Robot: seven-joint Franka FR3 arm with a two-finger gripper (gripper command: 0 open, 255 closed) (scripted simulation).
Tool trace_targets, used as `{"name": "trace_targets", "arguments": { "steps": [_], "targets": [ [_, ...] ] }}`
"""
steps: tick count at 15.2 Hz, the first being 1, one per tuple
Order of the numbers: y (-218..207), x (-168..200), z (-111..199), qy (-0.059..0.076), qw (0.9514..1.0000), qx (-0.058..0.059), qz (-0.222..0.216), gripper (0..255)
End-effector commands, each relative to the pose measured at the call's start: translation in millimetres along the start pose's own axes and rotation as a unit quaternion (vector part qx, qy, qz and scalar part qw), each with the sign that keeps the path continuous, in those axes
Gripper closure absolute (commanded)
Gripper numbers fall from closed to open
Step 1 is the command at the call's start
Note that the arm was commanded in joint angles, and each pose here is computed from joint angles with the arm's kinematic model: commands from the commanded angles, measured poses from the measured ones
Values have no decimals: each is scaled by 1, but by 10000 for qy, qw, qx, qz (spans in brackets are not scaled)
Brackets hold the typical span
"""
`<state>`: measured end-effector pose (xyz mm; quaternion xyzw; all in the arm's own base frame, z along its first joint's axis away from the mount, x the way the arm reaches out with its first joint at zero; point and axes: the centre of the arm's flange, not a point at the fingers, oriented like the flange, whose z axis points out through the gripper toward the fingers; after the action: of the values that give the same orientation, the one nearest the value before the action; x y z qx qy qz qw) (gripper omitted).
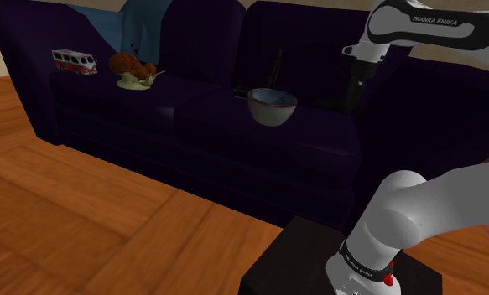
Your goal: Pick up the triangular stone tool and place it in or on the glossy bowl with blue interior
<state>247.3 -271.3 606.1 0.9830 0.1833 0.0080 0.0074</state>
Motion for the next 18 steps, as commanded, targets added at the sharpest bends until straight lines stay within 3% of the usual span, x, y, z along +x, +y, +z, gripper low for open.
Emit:
{"name": "trace_targets", "arguments": {
  "steps": [1, 15, 18],
  "targets": [
    [0, 0, -11, 0, 10000, 0, 0, 255],
    [2, 1, -81, 0, 10000, 0, 0, 255],
    [-7, 39, -81, 0, 10000, 0, 0, 255]
  ]
}}
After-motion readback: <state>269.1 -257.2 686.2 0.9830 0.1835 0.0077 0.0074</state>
